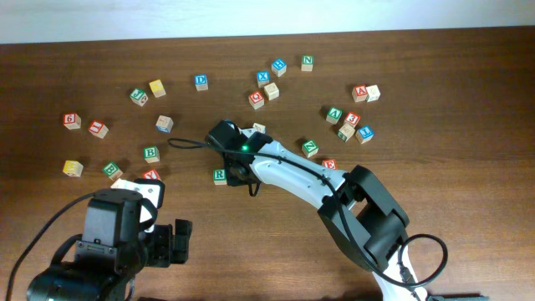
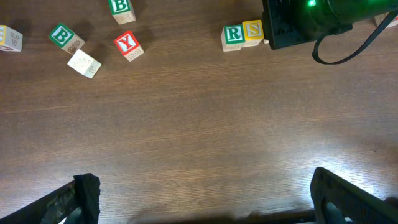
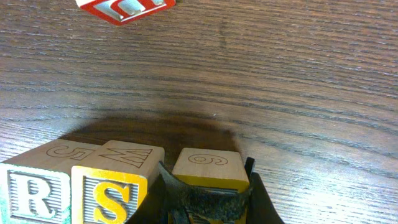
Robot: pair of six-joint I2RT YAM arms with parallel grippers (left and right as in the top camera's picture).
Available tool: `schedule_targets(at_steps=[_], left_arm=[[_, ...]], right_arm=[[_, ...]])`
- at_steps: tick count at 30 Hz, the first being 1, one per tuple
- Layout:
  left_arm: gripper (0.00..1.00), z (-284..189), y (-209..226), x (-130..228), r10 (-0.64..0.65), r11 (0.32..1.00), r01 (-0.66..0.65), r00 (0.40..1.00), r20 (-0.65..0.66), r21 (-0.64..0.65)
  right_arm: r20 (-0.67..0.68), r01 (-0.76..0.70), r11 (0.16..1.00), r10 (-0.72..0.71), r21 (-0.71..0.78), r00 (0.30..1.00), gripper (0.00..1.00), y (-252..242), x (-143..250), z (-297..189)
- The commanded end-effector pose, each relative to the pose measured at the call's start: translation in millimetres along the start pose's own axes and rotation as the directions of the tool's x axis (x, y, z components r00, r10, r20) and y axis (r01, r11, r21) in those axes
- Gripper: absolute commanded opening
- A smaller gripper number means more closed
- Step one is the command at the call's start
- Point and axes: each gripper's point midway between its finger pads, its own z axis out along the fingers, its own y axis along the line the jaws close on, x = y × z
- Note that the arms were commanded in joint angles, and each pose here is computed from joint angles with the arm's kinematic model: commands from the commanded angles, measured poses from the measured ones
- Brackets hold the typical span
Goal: Spell out RSS
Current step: 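Carry the S block down beside the first S block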
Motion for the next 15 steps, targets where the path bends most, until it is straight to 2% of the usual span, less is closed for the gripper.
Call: schedule_targets(at_steps=[1,3,15], left_arm=[[0.99,-1.6,0.2,-1.3,0.011,1.0,-0.011,1.0,0.009,0.0],[0.99,-1.6,0.2,-1.3,0.011,1.0,-0.011,1.0,0.009,0.0],[0.99,-1.6,0.2,-1.3,0.011,1.0,-0.011,1.0,0.009,0.0]], right_arm=[[-0.026,0.006,1.0,-0.006,-0.004,1.0,0.15,6.5,7.5,5.0],[-0.032,0.007,1.0,-0.007,0.001,0.999,0.16,5.3,9.0,4.9],[-0.052,0.01,1.0,-0.009,0.016,0.999,0.33,1.5,13.9,4.7]])
